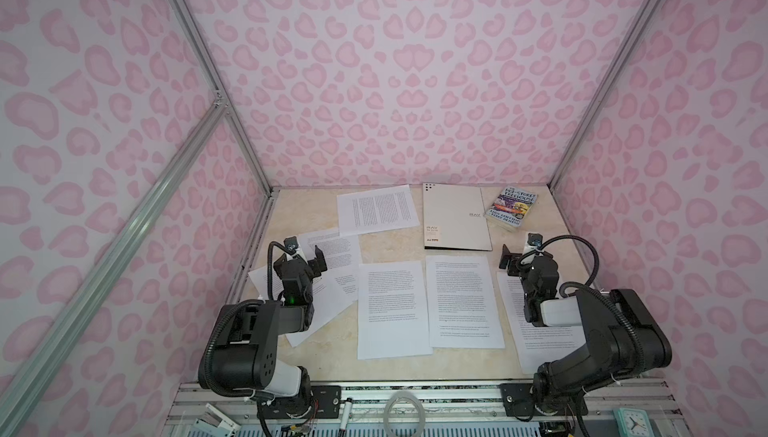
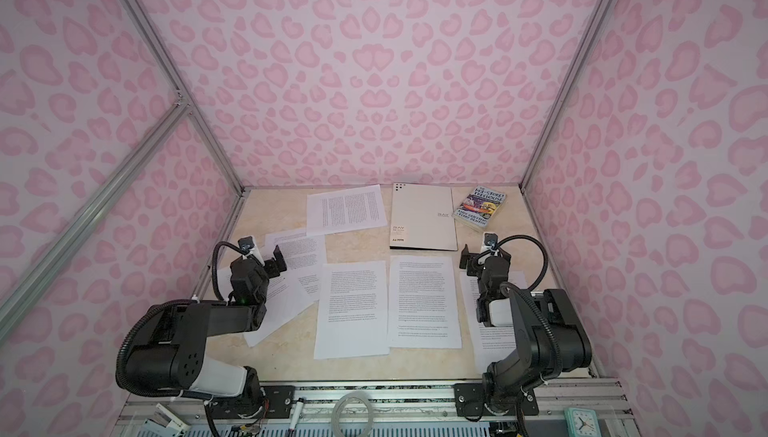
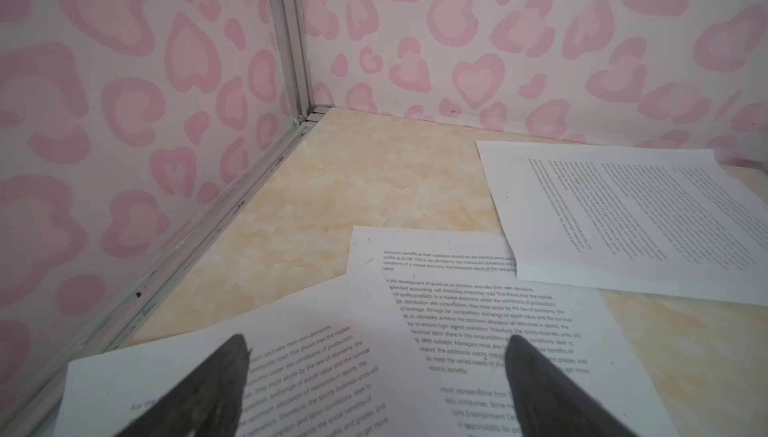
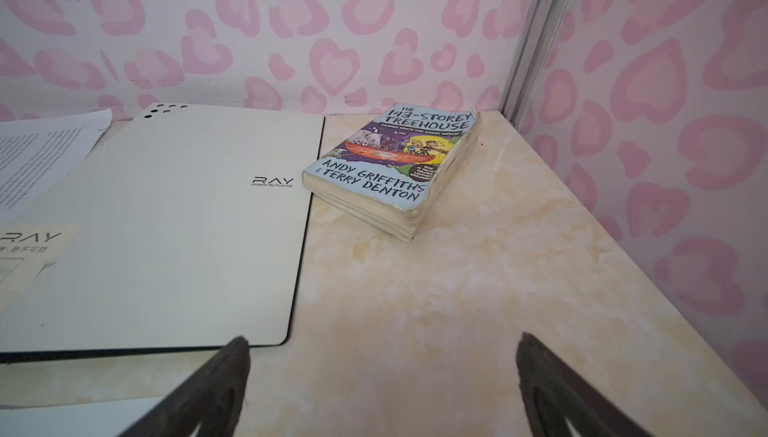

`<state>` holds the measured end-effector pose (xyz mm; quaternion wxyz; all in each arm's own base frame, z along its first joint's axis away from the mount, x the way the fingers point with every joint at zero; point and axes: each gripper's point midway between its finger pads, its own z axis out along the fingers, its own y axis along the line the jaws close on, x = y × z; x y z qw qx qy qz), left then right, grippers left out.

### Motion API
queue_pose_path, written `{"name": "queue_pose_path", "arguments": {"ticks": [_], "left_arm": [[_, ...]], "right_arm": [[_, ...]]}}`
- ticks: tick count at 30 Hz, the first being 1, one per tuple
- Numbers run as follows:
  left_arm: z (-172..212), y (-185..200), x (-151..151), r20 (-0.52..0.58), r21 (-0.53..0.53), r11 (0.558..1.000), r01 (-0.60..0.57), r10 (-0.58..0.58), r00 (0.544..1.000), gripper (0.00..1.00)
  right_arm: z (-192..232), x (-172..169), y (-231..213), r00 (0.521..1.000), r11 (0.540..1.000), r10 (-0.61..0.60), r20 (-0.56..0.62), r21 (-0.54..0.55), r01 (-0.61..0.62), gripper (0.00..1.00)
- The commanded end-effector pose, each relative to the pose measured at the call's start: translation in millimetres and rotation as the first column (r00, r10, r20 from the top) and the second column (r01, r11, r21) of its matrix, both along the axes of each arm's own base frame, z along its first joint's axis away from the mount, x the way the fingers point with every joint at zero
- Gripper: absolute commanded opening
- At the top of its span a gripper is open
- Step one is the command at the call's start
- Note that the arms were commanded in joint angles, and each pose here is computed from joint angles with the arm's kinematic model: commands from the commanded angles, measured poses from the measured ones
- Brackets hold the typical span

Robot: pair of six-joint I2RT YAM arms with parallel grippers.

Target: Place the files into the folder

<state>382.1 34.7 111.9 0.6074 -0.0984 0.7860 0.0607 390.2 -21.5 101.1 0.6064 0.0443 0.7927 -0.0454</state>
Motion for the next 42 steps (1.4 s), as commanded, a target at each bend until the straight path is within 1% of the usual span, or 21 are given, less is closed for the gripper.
{"name": "queue_pose_path", "arguments": {"ticks": [1,11,30,31,32,33,34,35,36,37,38,39,40,41,42], "left_arm": [[7.4,-3.4,1.6,0.026,0.010,1.000,0.023,-0.023,0.999,0.97],[7.5,-3.5,1.6,0.027,0.011,1.000,0.023,-0.023,0.999,0.97],[7.8,-3.2,1.3,0.029,0.010,1.000,0.025,-0.026,0.999,0.97],[13.5,-2.5,1.2,0.044,0.017,1.000,0.013,-0.014,0.999,0.98],[22.3,-6.0,2.0,0.024,0.051,0.999,0.002,-0.003,1.000,0.97],[35.9,-13.3,2.0,0.003,0.091,0.996,0.005,-0.005,1.000,0.97],[51.7,-19.7,1.5,0.003,0.104,0.995,0.007,-0.008,1.000,0.97],[71.5,-24.3,-0.7,0.024,0.066,0.998,0.002,-0.004,1.000,0.97],[87.2,-27.6,-4.9,0.038,-0.016,1.000,-0.001,0.001,0.999,0.97],[99.1,-29.3,-8.9,0.049,-0.129,0.992,-0.013,0.019,0.999,0.97],[109.9,-31.4,-14.6,0.040,-0.259,0.965,-0.031,0.043,0.998,0.97],[111.7,-35.1,-22.6,-0.014,-0.350,0.935,-0.050,0.048,0.999,0.97],[118.2,-42.2,-26.7,-0.030,-0.397,0.917,-0.027,0.016,0.999,0.97],[124.1,-51.3,-30.9,-0.034,-0.450,0.893,0.005,-0.022,0.999,0.97],[126.4,-56.2,-35.9,-0.041,-0.497,0.868,0.017,-0.043,0.998,0.98]], "right_arm": [[0.6,0.2,-1.0,1.000,1.000,-0.014,0.002,-0.017,0.014,1.00],[2.9,-5.1,-0.8,0.998,0.997,-0.052,0.022,-0.054,0.053,1.00],[2.5,-4.1,-1.7,0.998,0.997,-0.058,0.019,-0.048,0.058,1.00],[2.2,-3.5,-2.4,0.998,0.997,-0.057,0.016,-0.044,0.057,1.00],[7.1,-6.8,-4.9,0.996,0.995,-0.085,0.037,-0.058,0.087,1.00],[16.4,-15.9,-6.8,0.988,0.985,-0.141,0.064,-0.096,0.147,1.00],[27.4,-23.2,-4.8,0.980,0.973,-0.175,0.094,-0.137,0.187,1.00],[40.4,-27.1,6.2,0.979,0.963,-0.169,0.118,-0.193,0.190,1.00],[50.3,-26.4,23.7,0.986,0.955,-0.123,0.117,-0.255,0.149,1.00],[58.6,-23.7,39.4,0.991,0.951,-0.084,0.105,-0.289,0.112,1.00],[72.9,-20.5,48.5,0.988,0.962,-0.099,0.118,-0.243,0.125,1.00],[84.3,-19.2,48.6,0.980,0.973,-0.156,0.120,-0.154,0.174,1.00],[90.5,-18.7,46.9,0.975,0.975,-0.203,0.096,-0.073,0.210,1.00],[98.2,-15.8,49.3,0.975,0.977,-0.214,0.058,0.029,0.212,1.00],[97.2,-13.1,52.2,0.982,0.977,-0.191,-0.002,0.098,0.190,1.00]]}}
